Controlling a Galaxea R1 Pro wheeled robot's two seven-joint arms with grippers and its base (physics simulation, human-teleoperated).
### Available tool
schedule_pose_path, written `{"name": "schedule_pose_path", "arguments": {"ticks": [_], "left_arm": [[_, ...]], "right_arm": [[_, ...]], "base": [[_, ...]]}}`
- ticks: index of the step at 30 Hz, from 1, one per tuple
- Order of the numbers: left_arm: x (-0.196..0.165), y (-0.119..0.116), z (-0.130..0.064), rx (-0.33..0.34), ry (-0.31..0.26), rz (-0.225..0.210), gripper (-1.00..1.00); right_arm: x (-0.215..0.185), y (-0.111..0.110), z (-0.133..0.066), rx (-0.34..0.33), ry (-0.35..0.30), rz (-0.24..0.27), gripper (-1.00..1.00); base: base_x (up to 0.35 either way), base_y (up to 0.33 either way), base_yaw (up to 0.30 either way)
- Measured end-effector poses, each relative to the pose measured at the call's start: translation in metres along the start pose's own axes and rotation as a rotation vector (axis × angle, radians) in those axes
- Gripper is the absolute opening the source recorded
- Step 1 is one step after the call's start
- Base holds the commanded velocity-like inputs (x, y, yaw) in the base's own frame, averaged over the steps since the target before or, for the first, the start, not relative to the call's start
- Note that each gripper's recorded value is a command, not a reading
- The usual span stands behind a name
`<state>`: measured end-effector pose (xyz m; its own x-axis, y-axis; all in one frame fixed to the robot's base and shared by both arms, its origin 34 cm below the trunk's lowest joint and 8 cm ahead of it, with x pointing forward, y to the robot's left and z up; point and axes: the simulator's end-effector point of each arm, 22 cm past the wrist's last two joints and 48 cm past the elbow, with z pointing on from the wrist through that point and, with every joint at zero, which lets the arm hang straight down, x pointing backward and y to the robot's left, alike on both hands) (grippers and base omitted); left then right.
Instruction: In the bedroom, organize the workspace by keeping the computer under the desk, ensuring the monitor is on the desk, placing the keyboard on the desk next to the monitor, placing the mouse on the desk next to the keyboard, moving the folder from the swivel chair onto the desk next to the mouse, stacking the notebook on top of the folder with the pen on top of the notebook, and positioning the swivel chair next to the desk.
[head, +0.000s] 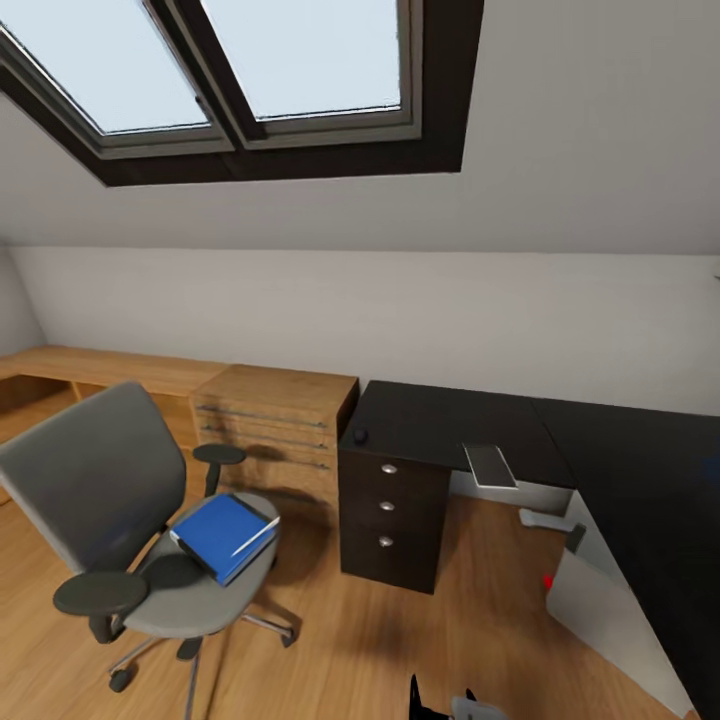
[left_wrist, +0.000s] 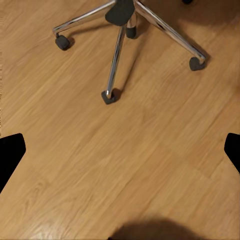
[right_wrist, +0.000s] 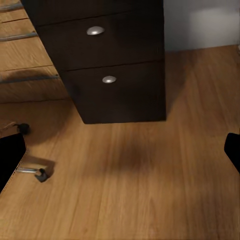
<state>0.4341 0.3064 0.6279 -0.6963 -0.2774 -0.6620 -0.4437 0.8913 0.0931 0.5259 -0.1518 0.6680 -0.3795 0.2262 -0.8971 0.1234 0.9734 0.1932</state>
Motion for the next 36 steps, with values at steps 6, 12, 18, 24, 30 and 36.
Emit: {"name": "schedule_pose_path", "arguments": {"ticks": [6,12,18,24,30,36], "left_arm": [[0.0,0.0,0.0,0.0,0.001,0.0,1.0],[0.0,0.0,0.0,0.0,0.001,0.0,1.0],[0.0,-0.001,0.0,0.001,0.001,0.002,1.0],[0.0,-0.001,0.0,0.001,0.001,0.001,1.0],[0.0,-0.001,0.0,0.001,0.001,0.0,1.0],[0.006,-0.024,-0.009,0.055,-0.005,0.054,1.0]], "right_arm": [[0.0,0.0,0.0,0.0,0.0,0.0,1.0],[0.0,0.0,0.0,0.001,0.0,0.0,1.0],[0.0,-0.001,0.0,0.004,0.0,0.001,1.0],[0.0,0.0,0.0,0.003,0.0,0.0,1.0],[0.0,0.0,0.0,0.003,-0.002,0.0,1.0],[-0.005,0.0,0.002,0.002,-0.013,0.003,1.0]], "base": [[0.321,-0.022,0.271],[0.269,-0.002,0.202],[0.246,0.0,0.014],[0.227,0.0,0.058],[0.023,0.0,0.226],[0.002,0.0,0.057]]}}
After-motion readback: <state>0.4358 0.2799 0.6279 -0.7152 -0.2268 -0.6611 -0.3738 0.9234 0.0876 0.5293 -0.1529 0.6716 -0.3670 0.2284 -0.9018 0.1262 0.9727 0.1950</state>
